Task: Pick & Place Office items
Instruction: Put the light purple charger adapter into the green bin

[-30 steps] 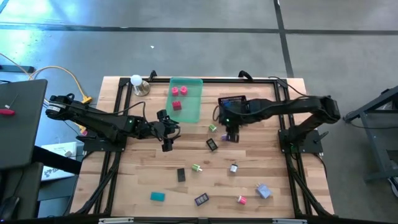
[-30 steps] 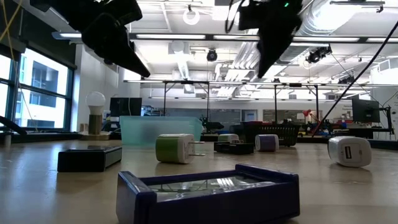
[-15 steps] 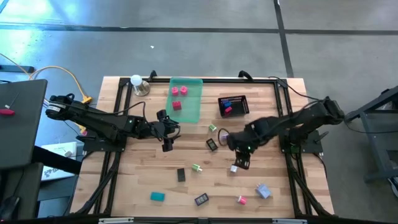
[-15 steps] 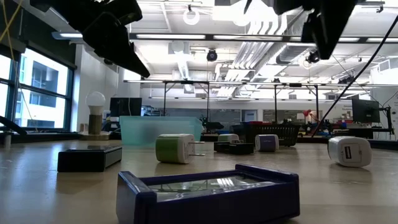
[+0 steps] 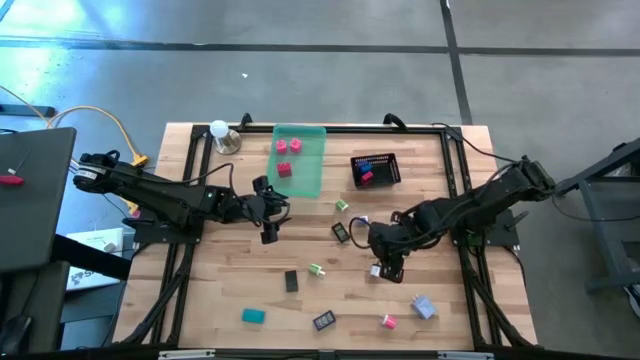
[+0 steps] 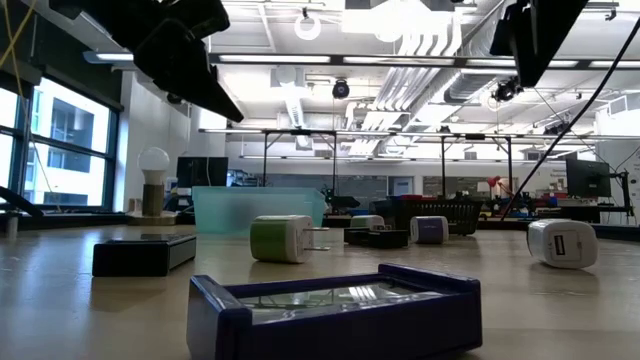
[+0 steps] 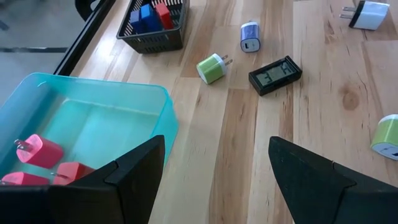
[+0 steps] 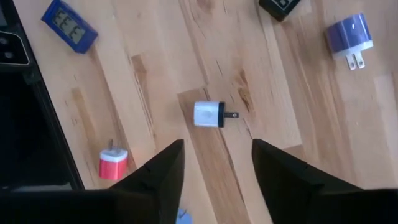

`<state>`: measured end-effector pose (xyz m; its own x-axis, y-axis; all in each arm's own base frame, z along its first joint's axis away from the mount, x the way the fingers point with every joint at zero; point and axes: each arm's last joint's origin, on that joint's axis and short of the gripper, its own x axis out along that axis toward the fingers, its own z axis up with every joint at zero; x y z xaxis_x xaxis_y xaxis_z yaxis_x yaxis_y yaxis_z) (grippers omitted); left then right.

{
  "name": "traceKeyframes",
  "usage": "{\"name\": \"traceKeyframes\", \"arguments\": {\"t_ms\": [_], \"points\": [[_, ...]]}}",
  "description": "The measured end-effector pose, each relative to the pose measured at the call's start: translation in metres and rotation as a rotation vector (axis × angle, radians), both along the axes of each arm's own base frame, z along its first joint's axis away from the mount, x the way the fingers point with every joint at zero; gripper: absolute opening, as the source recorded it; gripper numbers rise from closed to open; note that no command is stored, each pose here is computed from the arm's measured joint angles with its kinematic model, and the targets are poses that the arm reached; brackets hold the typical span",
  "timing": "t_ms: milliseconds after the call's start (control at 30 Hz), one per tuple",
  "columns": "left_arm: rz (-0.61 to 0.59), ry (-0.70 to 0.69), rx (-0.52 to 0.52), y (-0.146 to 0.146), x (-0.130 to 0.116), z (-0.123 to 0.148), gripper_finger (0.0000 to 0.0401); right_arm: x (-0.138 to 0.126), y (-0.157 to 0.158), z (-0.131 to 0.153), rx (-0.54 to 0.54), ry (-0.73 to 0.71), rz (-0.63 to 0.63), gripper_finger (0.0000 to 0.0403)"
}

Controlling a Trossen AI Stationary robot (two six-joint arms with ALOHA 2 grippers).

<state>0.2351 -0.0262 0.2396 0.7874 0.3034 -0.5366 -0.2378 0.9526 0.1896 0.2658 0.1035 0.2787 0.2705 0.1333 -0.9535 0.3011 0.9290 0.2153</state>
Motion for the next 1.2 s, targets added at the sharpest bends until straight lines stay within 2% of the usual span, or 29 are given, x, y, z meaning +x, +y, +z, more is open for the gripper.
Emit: {"name": "traceKeyframes", "arguments": {"t_ms": [300,467,700,900,1033,1200], "points": [[0.001,0.006,0.0,0.0,0.001,-0.002,0.028,-0.003,0.0,-0.001,-0.011,0.035,-0.009,0.0311],[0.001,0.026,0.003,-0.001,0.004,-0.006,0.028,-0.013,0.014,-0.002,0.022,0.087,-0.092,0.0359],[0.0,0.017,0.002,-0.001,0.008,-0.008,0.028,-0.045,0.044,-0.023,0.035,0.279,-0.292,0.0362],[0.0,-0.004,-0.001,-0.002,0.009,-0.006,0.028,-0.069,0.071,-0.045,0.042,0.297,-0.411,0.0354],[0.001,-0.004,-0.002,-0.001,0.009,-0.006,0.028,-0.08,0.085,-0.059,0.086,0.294,-0.419,0.0354],[-0.001,-0.016,-0.005,-0.002,0.009,-0.006,0.028,-0.087,0.099,-0.071,0.161,0.253,-0.369,0.0353]]}}
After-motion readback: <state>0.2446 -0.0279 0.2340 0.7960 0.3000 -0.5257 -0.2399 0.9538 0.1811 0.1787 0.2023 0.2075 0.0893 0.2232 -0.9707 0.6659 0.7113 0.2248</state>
